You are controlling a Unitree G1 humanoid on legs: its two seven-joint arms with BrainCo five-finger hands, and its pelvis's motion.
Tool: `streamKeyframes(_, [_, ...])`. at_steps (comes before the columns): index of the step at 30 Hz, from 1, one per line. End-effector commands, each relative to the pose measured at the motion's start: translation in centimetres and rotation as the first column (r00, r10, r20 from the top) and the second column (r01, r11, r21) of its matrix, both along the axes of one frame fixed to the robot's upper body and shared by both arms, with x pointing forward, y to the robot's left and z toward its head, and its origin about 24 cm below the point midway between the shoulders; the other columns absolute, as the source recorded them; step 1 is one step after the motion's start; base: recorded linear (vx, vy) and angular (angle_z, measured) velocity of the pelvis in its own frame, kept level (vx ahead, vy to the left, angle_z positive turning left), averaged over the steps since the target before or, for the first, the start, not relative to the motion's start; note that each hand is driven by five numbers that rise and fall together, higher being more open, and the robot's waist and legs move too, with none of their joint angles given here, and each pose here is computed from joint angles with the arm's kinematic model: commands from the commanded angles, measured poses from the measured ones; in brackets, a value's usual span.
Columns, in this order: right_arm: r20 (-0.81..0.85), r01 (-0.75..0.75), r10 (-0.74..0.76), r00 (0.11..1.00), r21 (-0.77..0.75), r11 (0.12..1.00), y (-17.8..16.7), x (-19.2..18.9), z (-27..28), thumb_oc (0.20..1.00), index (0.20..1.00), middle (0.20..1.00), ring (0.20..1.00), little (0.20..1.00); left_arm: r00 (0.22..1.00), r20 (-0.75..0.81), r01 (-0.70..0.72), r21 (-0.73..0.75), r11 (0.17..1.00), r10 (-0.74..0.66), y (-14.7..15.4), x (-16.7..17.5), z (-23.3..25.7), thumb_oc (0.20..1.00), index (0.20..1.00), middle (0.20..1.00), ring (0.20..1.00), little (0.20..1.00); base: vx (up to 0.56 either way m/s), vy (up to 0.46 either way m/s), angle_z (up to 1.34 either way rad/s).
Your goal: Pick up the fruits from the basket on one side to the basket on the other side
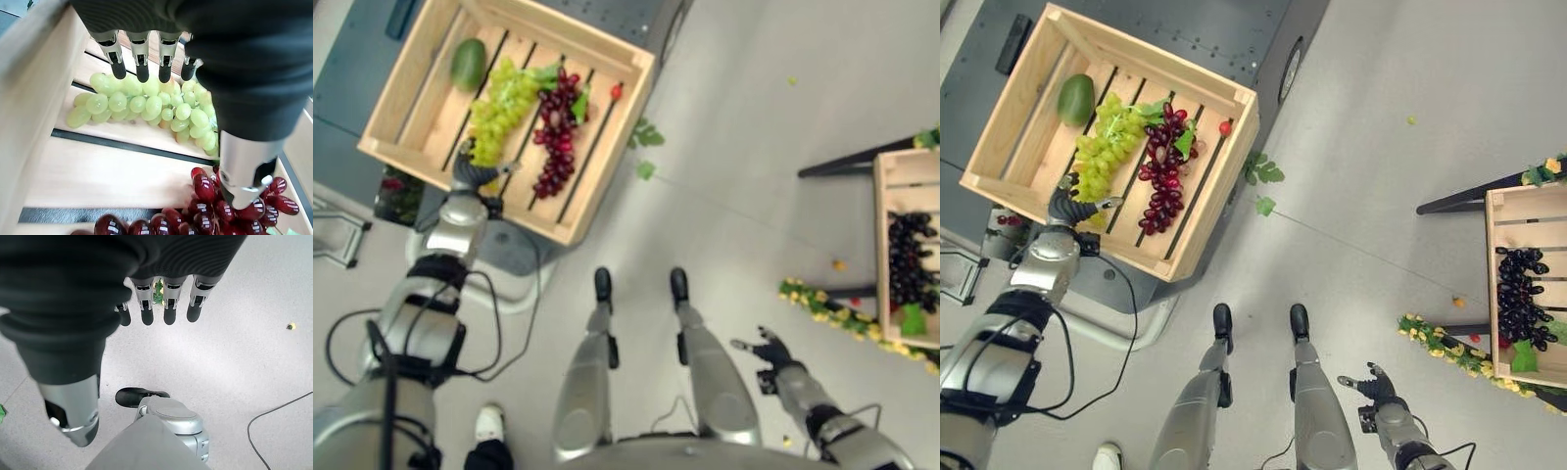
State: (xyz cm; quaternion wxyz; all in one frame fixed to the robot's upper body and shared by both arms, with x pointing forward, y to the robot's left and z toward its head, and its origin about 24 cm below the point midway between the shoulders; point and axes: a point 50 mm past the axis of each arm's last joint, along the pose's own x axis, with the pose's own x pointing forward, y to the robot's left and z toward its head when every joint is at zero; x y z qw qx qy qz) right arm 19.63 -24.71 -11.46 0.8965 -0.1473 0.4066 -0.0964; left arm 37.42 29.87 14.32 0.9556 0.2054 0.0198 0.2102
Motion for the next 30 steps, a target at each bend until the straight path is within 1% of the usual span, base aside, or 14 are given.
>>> streamKeyframes(1, [-0.01,0.036,-0.036,0.999,0.005,0.999,-0.5,-1.6,-0.5,1.0,1.0,1.0,1.0,1.0,0.994,0.006,-0.105,0.029,0.994,0.105,3.1,-0.6,1.7,1.0,1.0,1.0,1.0,1.0,0.0,0.0,0.0])
streamKeyframes(3, [-0.006,0.03,-0.03,1.0,0.009,1.0,-0.4,-1.5,-0.4,1.0,1.0,1.0,1.0,1.0,0.994,-0.012,-0.112,0.057,0.992,0.113,3.2,-0.4,2.1,1.0,1.0,1.0,1.0,1.0,0.0,0.008,0.04])
streamKeyframes(4, [0.002,0.025,-0.025,1.0,0.013,1.0,-0.3,-1.3,-0.4,1.0,1.0,1.0,1.0,1.0,0.992,-0.036,-0.118,0.115,0.986,0.123,3.4,-0.2,2.6,1.0,1.0,1.0,1.0,1.0,0.0,0.0,0.0])
streamKeyframes(5, [0.002,0.026,-0.026,1.0,0.014,1.0,-0.3,-1.3,-0.4,1.0,1.0,1.0,1.0,1.0,0.992,-0.036,-0.118,0.116,0.986,0.123,3.4,-0.2,2.6,1.0,1.0,1.0,1.0,1.0,0.0,0.001,0.03])
streamKeyframes(6, [0.012,0.018,-0.018,1.0,0.013,1.0,-0.3,-1.1,-0.2,1.0,1.0,1.0,1.0,1.0,0.99,-0.048,-0.123,0.152,0.981,0.132,3.3,0.0,3.1,1.0,1.0,1.0,1.0,1.0,0.0,0.0,0.0])
streamKeyframes(9, [0.029,0.013,-0.014,0.999,0.017,1.0,-0.2,-0.9,0.0,1.0,1.0,1.0,1.0,1.0,0.99,-0.037,-0.126,0.219,0.968,0.137,3.0,0.5,4.6,1.0,1.0,1.0,1.0,1.0,0.0,0.0,0.0])
streamKeyframes(10, [0.029,0.014,-0.014,0.999,0.017,1.0,-0.2,-0.9,0.0,1.0,1.0,1.0,1.0,1.0,0.99,-0.037,-0.125,0.22,0.967,0.137,3.0,0.6,4.6,1.0,1.0,1.0,1.0,1.0,0.0,0.0,0.0])
streamKeyframes(11, [0.034,0.008,-0.009,0.999,0.02,1.0,-0.1,-0.8,0.0,1.0,1.0,1.0,1.0,1.0,0.99,-0.034,-0.123,0.272,0.954,0.137,2.8,0.8,5.6,1.0,1.0,1.0,1.0,1.0,0.0,0.0,0.0])
streamKeyframes(12, [0.034,0.009,-0.01,0.999,0.02,1.0,0.0,-0.8,0.0,1.0,1.0,1.0,1.0,1.0,0.99,-0.034,-0.123,0.273,0.954,0.137,2.8,0.8,5.6,1.0,1.0,1.0,1.0,1.0,0.0,0.0,0.0])
streamKeyframes(14, [0.043,-0.002,0.001,0.999,0.023,1.0,0.1,-0.7,0.1,1.0,1.0,1.0,1.0,1.0,0.99,-0.029,-0.12,0.34,0.933,0.138,2.5,1.1,6.6,1.0,1.0,1.0,1.0,1.0,0.0,0.002,0.02])
streamKeyframes(19, [0.06,-0.01,0.008,0.998,0.03,1.0,0.3,-0.5,0.2,1.0,1.0,1.0,1.0,1.0,0.989,-0.018,-0.127,0.393,0.911,0.146,2.1,1.5,7.7,1.0,1.0,1.0,1.0,1.0,0.0,0.0,0.0])
streamKeyframes(24, [0.069,-0.02,0.018,0.997,0.032,0.999,0.6,-0.6,0.2,1.0,1.0,1.0,1.0,1.0,0.987,-0.02,-0.137,0.413,0.9,0.159,1.8,1.6,7.9,1.0,1.0,1.0,1.0,1.0,0.0,0.0,0.0])
streamKeyframes(25, [0.075,-0.021,0.018,0.997,0.033,0.999,0.7,-0.6,0.2,1.0,1.0,1.0,1.0,1.0,0.984,-0.023,-0.147,0.435,0.888,0.174,1.9,1.6,8.0,1.0,1.0,1.0,1.0,1.0,0.0,0.0,0.0])
streamKeyframes(30, [0.094,-0.029,0.026,0.995,0.039,0.999,0.8,-0.6,0.4,1.0,1.0,1.0,1.0,1.0,0.978,-0.021,-0.177,0.451,0.875,0.209,2.4,1.4,7.9,1.0,1.0,1.0,1.0,1.0,0.0,0.0,-0.02])
